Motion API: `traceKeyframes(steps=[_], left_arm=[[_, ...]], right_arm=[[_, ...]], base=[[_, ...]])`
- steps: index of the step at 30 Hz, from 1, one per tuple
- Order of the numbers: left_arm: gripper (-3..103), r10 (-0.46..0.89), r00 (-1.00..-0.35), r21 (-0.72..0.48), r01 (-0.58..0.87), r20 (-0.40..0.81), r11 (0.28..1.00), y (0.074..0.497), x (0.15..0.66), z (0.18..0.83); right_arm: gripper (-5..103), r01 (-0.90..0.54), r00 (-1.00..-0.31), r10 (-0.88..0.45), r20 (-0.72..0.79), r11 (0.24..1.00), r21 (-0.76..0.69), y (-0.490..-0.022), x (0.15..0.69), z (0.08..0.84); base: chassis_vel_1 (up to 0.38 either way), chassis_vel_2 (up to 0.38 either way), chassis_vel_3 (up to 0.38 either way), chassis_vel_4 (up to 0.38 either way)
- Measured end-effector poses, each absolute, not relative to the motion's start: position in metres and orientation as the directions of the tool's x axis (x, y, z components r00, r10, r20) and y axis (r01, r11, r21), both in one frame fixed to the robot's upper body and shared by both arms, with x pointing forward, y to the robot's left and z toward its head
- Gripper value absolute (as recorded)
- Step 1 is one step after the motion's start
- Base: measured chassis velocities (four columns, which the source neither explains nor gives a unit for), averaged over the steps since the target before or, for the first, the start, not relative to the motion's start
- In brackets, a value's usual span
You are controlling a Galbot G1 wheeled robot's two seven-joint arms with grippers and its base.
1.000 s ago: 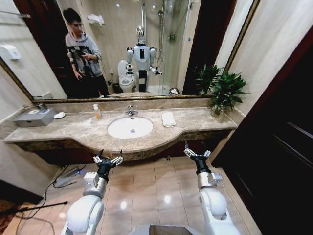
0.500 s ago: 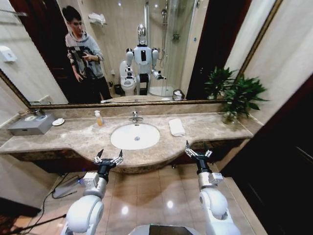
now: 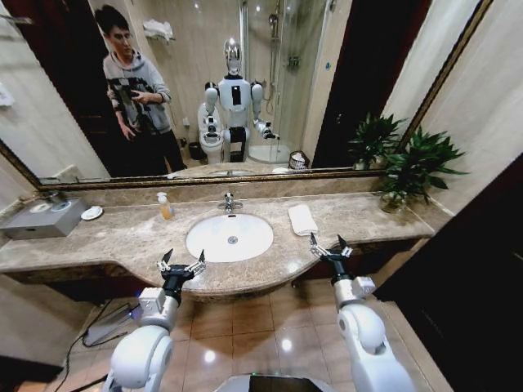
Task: Pick up the towel from the sink counter and wipe the mirror surface.
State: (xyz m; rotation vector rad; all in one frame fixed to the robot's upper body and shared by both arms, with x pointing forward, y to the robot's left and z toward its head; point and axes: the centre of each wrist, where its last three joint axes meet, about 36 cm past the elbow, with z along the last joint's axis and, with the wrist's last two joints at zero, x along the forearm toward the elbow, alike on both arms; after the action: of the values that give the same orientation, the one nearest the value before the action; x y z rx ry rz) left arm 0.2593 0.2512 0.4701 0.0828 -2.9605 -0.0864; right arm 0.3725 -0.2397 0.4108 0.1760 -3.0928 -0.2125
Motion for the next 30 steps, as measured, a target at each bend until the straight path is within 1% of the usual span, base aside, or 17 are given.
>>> traceKeyframes(steps=[3,9,22,30], left_arm=[[100,-0.061,-0.983,0.063,-0.050,0.176,0.997,0.251,0.259,0.470],[100,-0.061,-0.983,0.063,-0.050,0.175,0.997,0.251,0.259,0.470],[100,-0.061,-0.983,0.063,-0.050,0.176,0.997,0.251,0.259,0.470],[100,-0.061,-0.983,0.063,-0.050,0.176,0.997,0.251,0.259,0.470]], right_arm=[[100,-0.138,-0.989,-0.144,0.031,0.979,0.147,-0.243,0.398,0.416],[100,-0.184,-0.983,-0.186,-0.003,0.974,0.133,-0.241,0.417,0.426],[100,-0.230,-0.973,-0.232,0.010,0.970,0.078,-0.250,0.412,0.430],[100,-0.209,-0.977,-0.211,0.024,0.975,0.073,-0.244,0.409,0.427]], base=[[0.000,0.000,0.000,0.000],[0.000,0.000,0.000,0.000],[-0.014,0.014,0.018,-0.021],[-0.156,0.144,0.153,-0.155]])
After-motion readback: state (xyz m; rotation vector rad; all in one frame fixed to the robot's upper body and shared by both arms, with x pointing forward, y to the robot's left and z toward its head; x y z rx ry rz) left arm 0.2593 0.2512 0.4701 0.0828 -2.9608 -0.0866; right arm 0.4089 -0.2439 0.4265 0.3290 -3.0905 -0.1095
